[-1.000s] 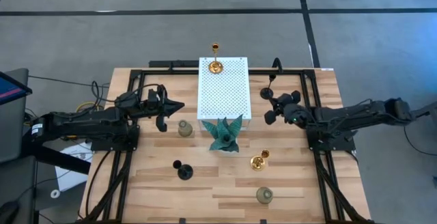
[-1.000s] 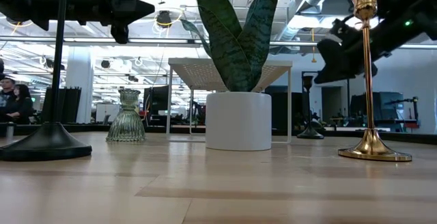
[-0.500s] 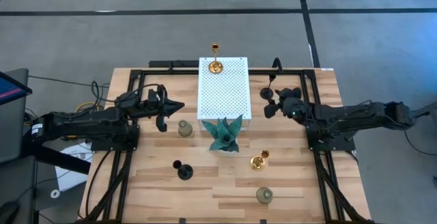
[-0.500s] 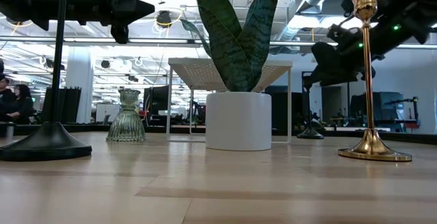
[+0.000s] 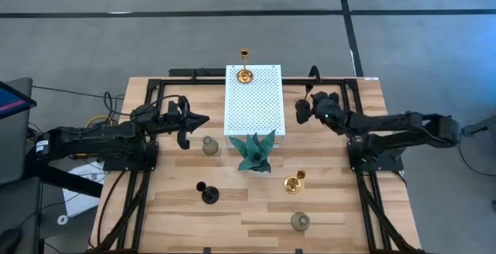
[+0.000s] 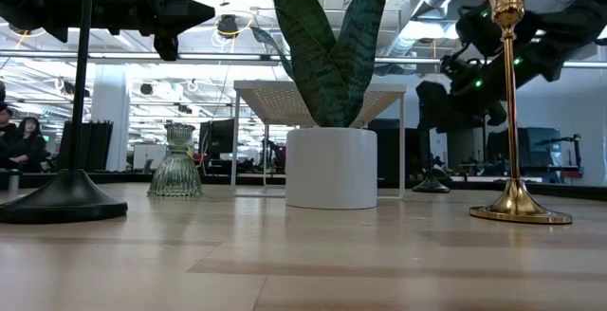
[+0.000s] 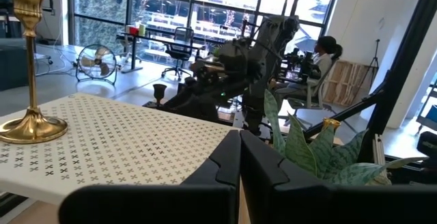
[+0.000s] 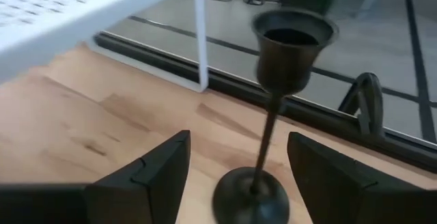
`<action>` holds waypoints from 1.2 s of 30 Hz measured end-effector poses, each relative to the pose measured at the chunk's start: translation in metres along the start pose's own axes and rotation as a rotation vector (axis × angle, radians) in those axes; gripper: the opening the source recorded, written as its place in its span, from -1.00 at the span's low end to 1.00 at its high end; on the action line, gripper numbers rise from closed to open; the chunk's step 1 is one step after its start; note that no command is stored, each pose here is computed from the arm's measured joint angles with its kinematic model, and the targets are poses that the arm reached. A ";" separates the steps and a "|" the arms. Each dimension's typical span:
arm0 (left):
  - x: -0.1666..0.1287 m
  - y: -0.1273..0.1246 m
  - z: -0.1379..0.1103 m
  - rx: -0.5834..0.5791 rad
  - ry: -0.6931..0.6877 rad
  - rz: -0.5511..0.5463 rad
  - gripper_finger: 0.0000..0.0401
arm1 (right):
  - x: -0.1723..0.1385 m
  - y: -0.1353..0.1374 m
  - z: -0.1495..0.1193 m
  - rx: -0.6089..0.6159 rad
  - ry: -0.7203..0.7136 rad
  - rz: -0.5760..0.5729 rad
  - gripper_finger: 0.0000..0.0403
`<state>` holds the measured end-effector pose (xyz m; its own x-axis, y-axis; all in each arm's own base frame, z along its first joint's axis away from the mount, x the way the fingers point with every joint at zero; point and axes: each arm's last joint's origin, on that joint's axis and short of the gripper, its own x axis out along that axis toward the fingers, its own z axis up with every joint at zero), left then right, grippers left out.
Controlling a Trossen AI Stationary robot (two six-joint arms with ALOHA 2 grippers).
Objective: Pick & Place candle stick holders
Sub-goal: Put the top black candle holder on the shelf
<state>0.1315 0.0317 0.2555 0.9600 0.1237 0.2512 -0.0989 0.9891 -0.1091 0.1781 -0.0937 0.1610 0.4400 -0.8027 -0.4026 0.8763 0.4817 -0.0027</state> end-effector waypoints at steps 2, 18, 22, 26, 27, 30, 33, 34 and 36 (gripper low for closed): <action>0.000 0.000 0.000 0.000 0.000 0.000 -0.98 | 0.005 -0.001 -0.001 0.007 0.004 -0.008 0.16; 0.000 0.000 0.000 0.000 0.000 0.000 -0.98 | 0.034 -0.005 -0.004 0.043 0.016 -0.043 0.00; 0.000 0.000 0.000 0.000 0.000 0.001 -0.97 | 0.038 -0.002 0.002 0.049 0.009 -0.046 -0.22; 0.000 0.000 0.000 0.000 0.000 0.004 -0.98 | 0.039 0.000 0.009 0.016 -0.008 -0.039 -0.53; 0.000 0.000 0.000 0.000 -0.001 0.004 -0.98 | 0.038 0.000 0.011 0.002 -0.008 -0.035 -0.61; 0.000 0.000 0.000 0.000 -0.001 0.004 -0.98 | 0.038 0.002 0.015 -0.034 0.027 -0.029 -0.85; 0.000 0.000 0.000 0.000 0.000 0.004 -0.97 | 0.036 0.002 0.019 -0.067 0.069 -0.031 -0.92; 0.000 0.000 0.000 0.000 -0.001 0.004 -0.98 | 0.035 0.002 0.020 -0.077 0.080 -0.031 -0.91; 0.000 0.000 0.000 0.000 0.000 0.004 -0.98 | 0.033 0.001 0.022 -0.088 0.097 -0.032 -0.88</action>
<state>0.1315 0.0318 0.2554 0.9595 0.1281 0.2509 -0.1032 0.9886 -0.1098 0.1981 -0.1274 0.1676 0.3877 -0.7823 -0.4875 0.8671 0.4890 -0.0951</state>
